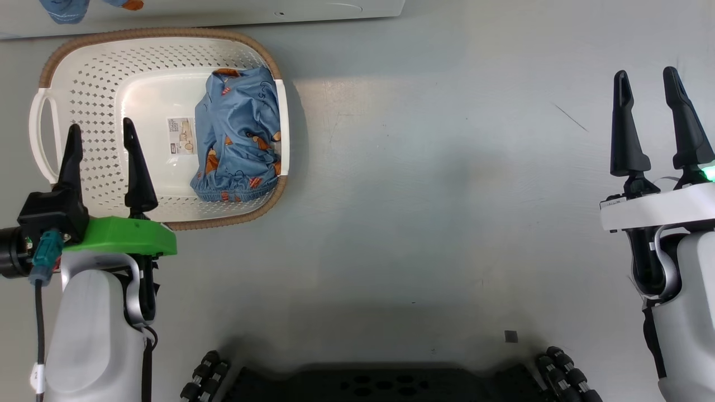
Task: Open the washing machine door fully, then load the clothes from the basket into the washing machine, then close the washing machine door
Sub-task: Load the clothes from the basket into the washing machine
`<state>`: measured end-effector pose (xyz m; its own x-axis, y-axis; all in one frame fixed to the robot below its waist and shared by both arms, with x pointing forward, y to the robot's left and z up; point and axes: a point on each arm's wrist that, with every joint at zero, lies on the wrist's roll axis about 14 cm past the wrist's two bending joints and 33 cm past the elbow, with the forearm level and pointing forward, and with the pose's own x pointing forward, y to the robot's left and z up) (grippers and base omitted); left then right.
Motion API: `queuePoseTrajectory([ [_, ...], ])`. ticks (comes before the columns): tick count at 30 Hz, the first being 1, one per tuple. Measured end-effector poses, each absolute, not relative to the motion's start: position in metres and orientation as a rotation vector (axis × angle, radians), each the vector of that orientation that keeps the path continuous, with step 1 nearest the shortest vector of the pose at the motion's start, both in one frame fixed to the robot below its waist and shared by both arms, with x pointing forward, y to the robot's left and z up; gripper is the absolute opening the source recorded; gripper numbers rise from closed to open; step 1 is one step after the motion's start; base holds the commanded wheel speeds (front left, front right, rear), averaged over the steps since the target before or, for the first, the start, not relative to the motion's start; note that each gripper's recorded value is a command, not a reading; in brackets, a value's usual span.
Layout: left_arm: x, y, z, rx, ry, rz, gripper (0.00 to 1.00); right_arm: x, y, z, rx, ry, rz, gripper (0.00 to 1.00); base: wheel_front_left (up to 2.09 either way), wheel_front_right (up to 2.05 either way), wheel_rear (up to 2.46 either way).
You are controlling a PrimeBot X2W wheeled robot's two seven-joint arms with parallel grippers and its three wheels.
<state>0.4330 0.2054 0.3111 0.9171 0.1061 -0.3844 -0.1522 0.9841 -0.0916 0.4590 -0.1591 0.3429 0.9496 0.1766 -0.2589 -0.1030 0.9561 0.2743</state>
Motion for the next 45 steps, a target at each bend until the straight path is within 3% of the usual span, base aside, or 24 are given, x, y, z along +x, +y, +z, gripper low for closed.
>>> queuePoseTrajectory([
  [17,0.443,0.192,0.323,-0.159,0.349,0.102,1.0,0.454,-0.156,0.348,0.263,0.287,0.151,1.0,0.0,0.0,0.0],
  [45,0.516,0.169,0.34,-0.201,0.26,0.039,1.0,0.442,-0.156,0.342,0.283,0.326,0.145,1.0,0.0,0.0,0.0],
])
